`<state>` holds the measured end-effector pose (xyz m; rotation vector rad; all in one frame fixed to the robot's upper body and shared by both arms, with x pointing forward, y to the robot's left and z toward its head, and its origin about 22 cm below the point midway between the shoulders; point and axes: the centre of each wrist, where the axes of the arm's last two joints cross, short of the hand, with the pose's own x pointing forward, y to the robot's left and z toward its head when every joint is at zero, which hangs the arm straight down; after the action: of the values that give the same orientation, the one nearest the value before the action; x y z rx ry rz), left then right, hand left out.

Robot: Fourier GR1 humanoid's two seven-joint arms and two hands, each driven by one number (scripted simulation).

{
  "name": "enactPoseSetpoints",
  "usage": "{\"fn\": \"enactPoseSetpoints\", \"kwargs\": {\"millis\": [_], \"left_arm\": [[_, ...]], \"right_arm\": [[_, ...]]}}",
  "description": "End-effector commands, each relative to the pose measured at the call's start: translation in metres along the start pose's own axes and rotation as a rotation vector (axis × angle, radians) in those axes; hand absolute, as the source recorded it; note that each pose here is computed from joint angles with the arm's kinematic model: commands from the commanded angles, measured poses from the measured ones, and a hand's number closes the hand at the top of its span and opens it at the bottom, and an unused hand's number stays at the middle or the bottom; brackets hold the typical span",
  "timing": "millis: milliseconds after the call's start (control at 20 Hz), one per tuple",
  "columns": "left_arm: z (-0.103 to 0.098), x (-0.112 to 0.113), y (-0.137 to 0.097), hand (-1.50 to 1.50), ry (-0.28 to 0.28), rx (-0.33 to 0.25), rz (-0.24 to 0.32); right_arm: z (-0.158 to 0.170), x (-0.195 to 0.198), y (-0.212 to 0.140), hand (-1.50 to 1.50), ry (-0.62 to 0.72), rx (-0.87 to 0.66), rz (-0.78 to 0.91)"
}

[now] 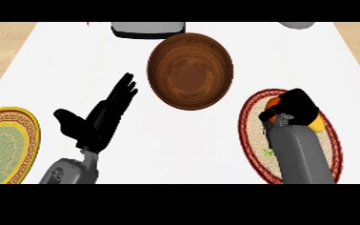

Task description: Pick the squash from the placemat and place it in the bowl

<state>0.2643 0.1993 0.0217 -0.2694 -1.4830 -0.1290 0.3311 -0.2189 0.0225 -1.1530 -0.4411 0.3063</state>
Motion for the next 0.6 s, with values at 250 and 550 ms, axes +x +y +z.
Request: {"fn": "enactPoseSetpoints", "kwargs": {"millis": [250,550], "left_arm": [[-0.002,0.0,0.001,0.0,-0.007,-0.035,0.003],[-0.013,0.005,-0.019,0.0,-0.003,-0.15,-0.021]], "right_arm": [[0.06,0.024,0.035,1.5,-0.325,0.063,0.222],[0.157,0.036,0.066,1.5,-1.048,0.143,0.516]]}}
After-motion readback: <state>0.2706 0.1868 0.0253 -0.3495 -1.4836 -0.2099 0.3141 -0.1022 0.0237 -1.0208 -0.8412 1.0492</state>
